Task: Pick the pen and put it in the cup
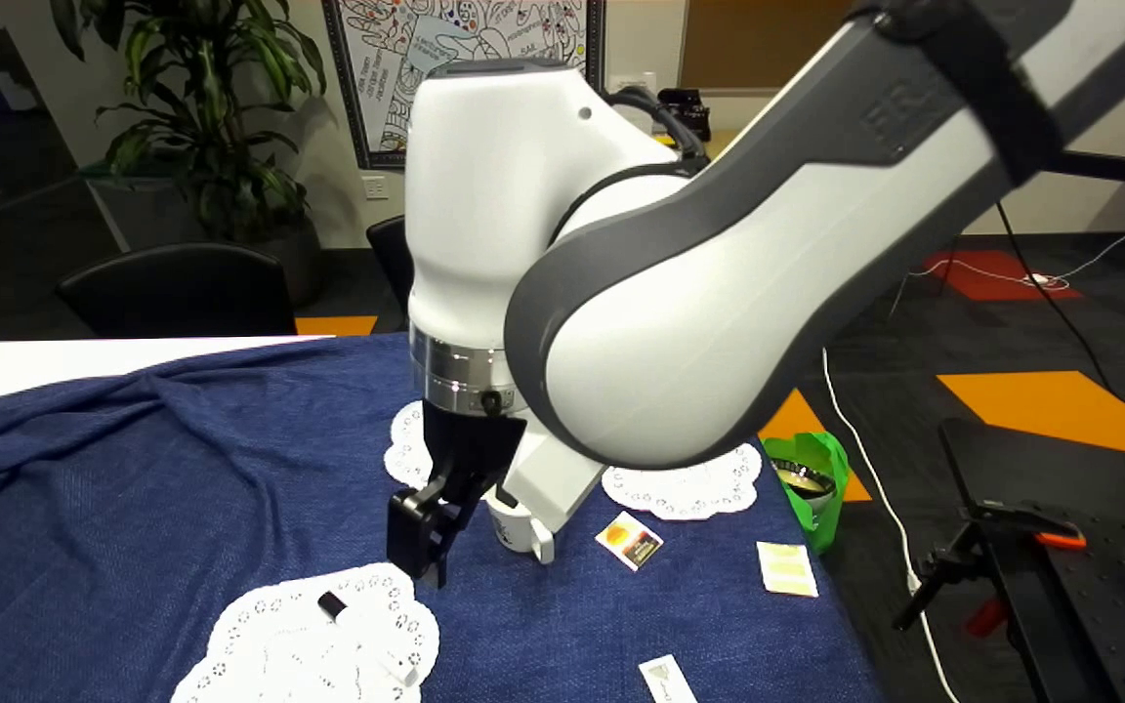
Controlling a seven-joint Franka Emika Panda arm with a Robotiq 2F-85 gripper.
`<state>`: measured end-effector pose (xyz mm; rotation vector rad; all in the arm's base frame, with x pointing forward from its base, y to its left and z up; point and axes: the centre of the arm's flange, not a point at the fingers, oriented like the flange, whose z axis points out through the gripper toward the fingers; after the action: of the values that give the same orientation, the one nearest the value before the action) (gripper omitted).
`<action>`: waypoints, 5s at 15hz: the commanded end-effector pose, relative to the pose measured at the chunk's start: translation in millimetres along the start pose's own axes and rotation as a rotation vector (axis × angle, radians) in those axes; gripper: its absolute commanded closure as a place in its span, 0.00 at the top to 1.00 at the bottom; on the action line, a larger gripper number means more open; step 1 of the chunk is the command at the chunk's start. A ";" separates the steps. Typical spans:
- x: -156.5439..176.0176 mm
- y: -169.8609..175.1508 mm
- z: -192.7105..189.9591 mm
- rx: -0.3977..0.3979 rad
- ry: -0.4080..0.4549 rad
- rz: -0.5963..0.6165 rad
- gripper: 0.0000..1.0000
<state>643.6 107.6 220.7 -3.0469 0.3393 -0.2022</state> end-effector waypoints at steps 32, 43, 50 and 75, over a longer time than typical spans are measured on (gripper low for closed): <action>84.8 -43.1 159.5 -0.052 -0.009 0.053 1.00; 95.3 -56.4 189.8 -0.044 0.047 0.027 0.74; 98.2 -57.9 197.1 -0.052 0.037 0.020 0.30; 39.5 -48.1 37.7 -0.186 0.242 0.105 0.05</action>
<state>758.7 161.5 154.8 -3.1593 0.4769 -0.4996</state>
